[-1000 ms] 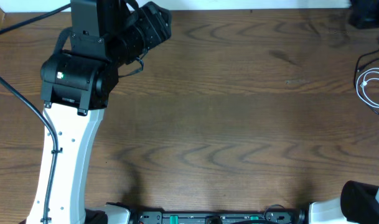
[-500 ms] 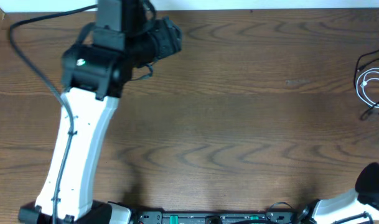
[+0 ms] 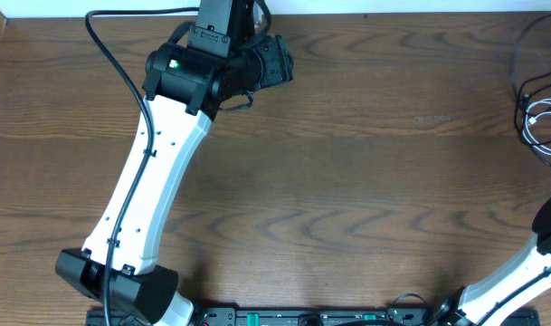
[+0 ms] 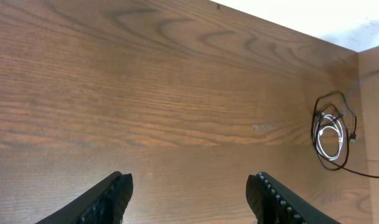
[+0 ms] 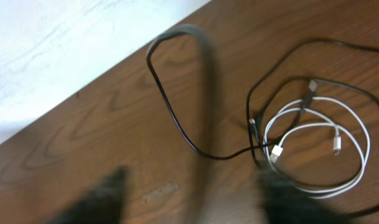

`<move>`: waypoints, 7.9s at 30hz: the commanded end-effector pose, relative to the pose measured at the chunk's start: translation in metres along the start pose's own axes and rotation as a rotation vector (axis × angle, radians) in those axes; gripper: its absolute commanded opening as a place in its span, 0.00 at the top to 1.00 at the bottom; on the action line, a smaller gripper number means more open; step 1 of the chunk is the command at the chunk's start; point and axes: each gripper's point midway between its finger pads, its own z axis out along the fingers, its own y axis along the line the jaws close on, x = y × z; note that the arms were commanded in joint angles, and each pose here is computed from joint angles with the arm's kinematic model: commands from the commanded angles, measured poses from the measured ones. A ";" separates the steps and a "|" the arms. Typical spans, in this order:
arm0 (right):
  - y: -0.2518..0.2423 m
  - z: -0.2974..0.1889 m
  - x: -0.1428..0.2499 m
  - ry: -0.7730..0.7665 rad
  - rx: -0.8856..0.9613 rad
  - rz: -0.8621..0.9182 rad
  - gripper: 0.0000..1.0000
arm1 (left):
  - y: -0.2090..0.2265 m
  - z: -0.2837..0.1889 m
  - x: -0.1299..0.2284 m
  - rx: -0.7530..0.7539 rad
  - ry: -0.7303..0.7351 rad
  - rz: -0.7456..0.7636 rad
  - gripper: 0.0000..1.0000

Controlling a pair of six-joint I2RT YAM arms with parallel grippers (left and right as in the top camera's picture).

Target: Untangle cables

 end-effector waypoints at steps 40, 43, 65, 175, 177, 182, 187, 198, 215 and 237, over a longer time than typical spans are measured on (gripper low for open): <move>0.168 -0.280 0.156 -0.086 -0.171 -0.357 0.01 | 0.008 0.001 0.011 -0.032 0.040 0.009 0.02; 0.165 -0.287 0.157 -0.110 -0.149 -0.374 0.01 | 0.008 0.001 0.011 -0.032 0.040 0.009 0.02; 0.181 -0.273 0.208 -0.432 -0.249 -0.721 0.01 | 0.008 0.001 0.011 -0.032 0.040 0.009 0.02; 0.114 -0.061 0.353 -0.692 -0.360 -0.724 0.01 | 0.197 -0.082 0.135 -0.214 -0.932 0.501 0.02; 0.114 -0.061 0.353 -0.692 -0.360 -0.724 0.01 | 0.206 -0.073 0.144 -0.223 -0.930 0.496 0.02; 0.114 -0.061 0.353 -0.692 -0.360 -0.724 0.01 | 0.223 -0.056 0.157 -0.259 -0.885 0.475 0.02; 0.114 -0.061 0.353 -0.692 -0.360 -0.724 0.01 | 0.243 -0.042 0.174 -0.320 -0.803 0.442 0.02; 0.114 -0.061 0.353 -0.692 -0.360 -0.724 0.01 | 0.244 -0.042 0.175 -0.323 -0.802 0.441 0.02; 0.114 -0.061 0.353 -0.692 -0.360 -0.724 0.01 | 0.245 -0.040 0.176 -0.325 -0.791 0.439 0.02; 0.114 -0.061 0.353 -0.692 -0.360 -0.724 0.01 | 0.245 -0.040 0.176 -0.325 -0.791 0.439 0.02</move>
